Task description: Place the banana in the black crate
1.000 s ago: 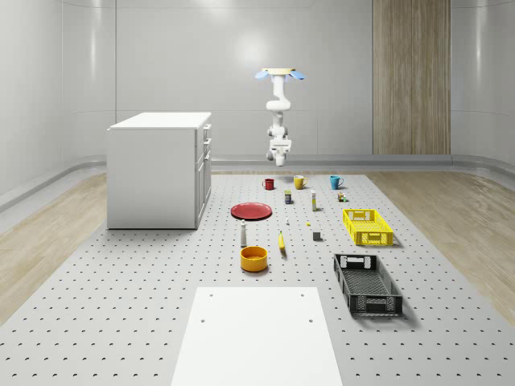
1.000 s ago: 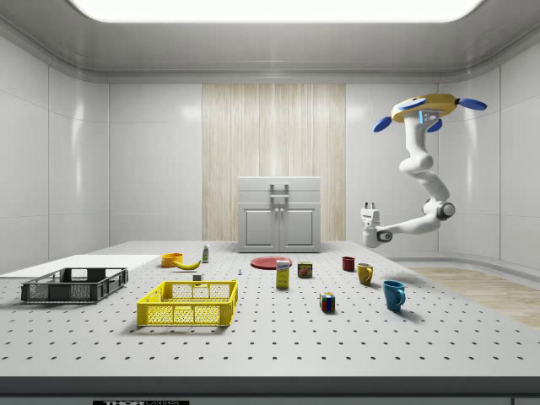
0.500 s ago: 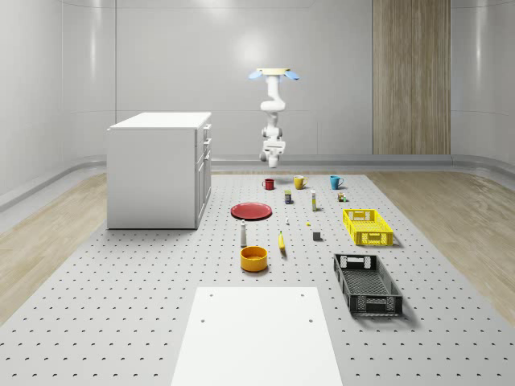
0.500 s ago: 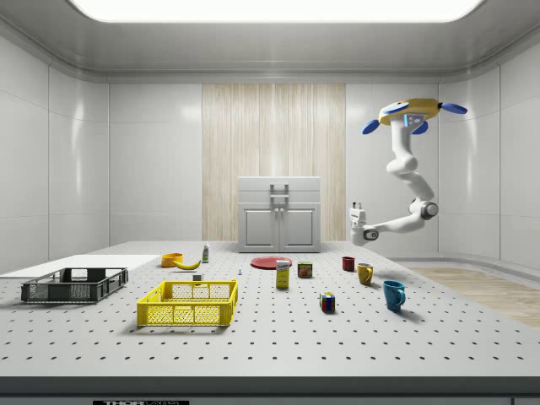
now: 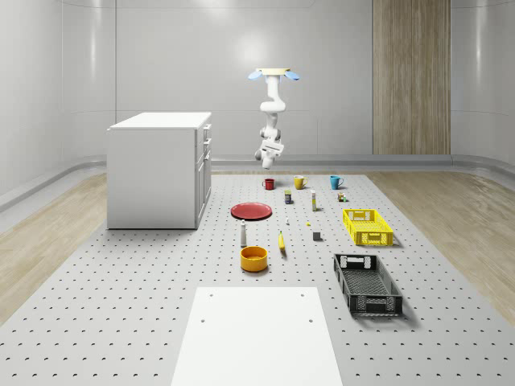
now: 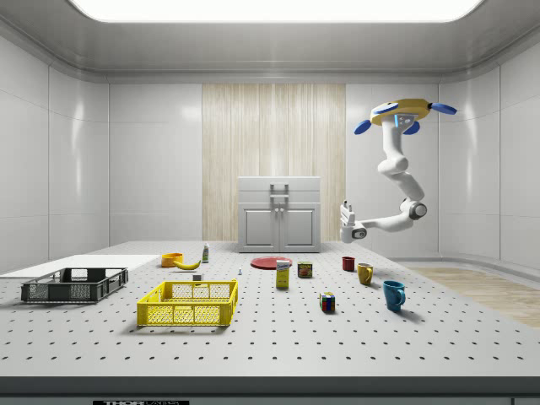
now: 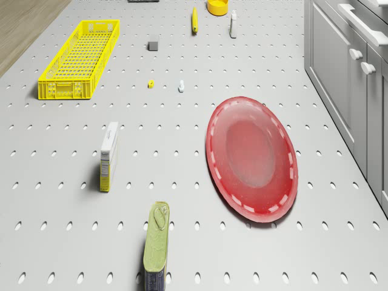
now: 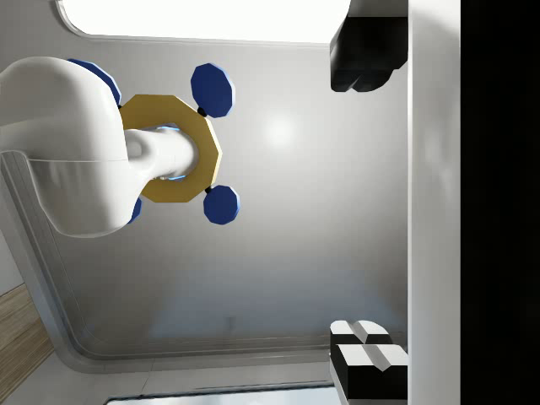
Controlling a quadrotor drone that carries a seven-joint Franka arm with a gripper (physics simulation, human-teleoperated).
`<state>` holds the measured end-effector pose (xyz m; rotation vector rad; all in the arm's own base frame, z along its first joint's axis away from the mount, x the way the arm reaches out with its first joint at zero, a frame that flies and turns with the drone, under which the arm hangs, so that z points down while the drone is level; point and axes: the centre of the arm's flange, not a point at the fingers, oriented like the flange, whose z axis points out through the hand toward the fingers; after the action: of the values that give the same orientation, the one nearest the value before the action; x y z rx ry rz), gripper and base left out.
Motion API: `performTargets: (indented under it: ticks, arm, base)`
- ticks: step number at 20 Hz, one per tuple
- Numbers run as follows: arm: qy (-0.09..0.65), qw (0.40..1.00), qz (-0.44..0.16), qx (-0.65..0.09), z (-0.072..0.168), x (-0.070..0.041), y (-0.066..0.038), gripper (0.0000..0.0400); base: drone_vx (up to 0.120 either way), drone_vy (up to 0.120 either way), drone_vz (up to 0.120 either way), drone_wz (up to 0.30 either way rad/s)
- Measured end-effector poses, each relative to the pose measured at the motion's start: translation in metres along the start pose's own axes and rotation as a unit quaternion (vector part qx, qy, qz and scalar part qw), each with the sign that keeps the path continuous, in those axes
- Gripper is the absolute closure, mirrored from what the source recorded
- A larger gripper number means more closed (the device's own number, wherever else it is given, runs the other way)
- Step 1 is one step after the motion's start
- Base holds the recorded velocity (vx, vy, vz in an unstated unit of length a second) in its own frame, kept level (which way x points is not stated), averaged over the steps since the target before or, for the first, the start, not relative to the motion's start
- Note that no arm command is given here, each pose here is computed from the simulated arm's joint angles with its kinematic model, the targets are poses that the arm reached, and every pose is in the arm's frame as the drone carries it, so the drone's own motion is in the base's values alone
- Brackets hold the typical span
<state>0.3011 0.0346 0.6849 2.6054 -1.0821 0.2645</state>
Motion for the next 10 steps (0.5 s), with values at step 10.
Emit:
performTargets:
  ticks: [10]
  arm:
    - [0.402,0.823,-0.012,-0.401,0.065,-0.067,-0.064,0.0000]
  base:
    - [0.120,0.000,0.000,0.000]
